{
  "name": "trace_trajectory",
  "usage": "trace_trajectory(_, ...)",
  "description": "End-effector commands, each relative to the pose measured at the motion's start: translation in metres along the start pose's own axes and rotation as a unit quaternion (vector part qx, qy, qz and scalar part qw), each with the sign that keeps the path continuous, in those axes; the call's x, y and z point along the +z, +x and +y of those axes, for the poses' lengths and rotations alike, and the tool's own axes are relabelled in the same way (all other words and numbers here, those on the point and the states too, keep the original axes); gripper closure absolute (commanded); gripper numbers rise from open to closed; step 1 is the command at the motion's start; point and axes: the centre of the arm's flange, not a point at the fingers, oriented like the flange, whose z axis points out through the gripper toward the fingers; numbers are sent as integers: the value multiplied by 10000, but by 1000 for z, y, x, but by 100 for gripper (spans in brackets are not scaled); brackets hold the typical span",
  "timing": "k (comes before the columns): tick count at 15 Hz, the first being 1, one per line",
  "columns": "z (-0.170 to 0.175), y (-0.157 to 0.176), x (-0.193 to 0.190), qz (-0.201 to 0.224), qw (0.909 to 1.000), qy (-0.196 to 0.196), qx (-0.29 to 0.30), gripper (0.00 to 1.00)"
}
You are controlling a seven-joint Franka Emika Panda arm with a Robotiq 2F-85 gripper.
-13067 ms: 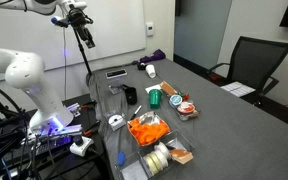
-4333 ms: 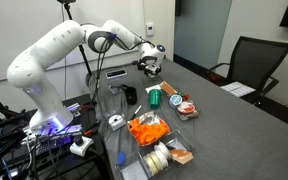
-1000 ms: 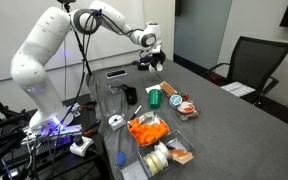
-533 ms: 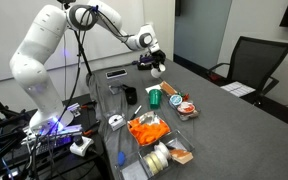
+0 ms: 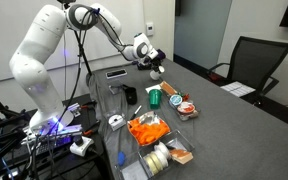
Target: Pu the white paper cup upside down
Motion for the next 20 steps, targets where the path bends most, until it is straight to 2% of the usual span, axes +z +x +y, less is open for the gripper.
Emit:
trace_trajectory(1, 24, -7, -13, -85, 9963, 513, -687, 58)
trace_trajectory(6, 31, -14, -17, 132, 9824, 1146, -1466, 58)
trace_trajectory(12, 31, -17, -28, 719, 9560, 1805, -2200, 58)
trace_trajectory(20, 23, -12, -36, 1052, 9339, 1965, -2794, 58)
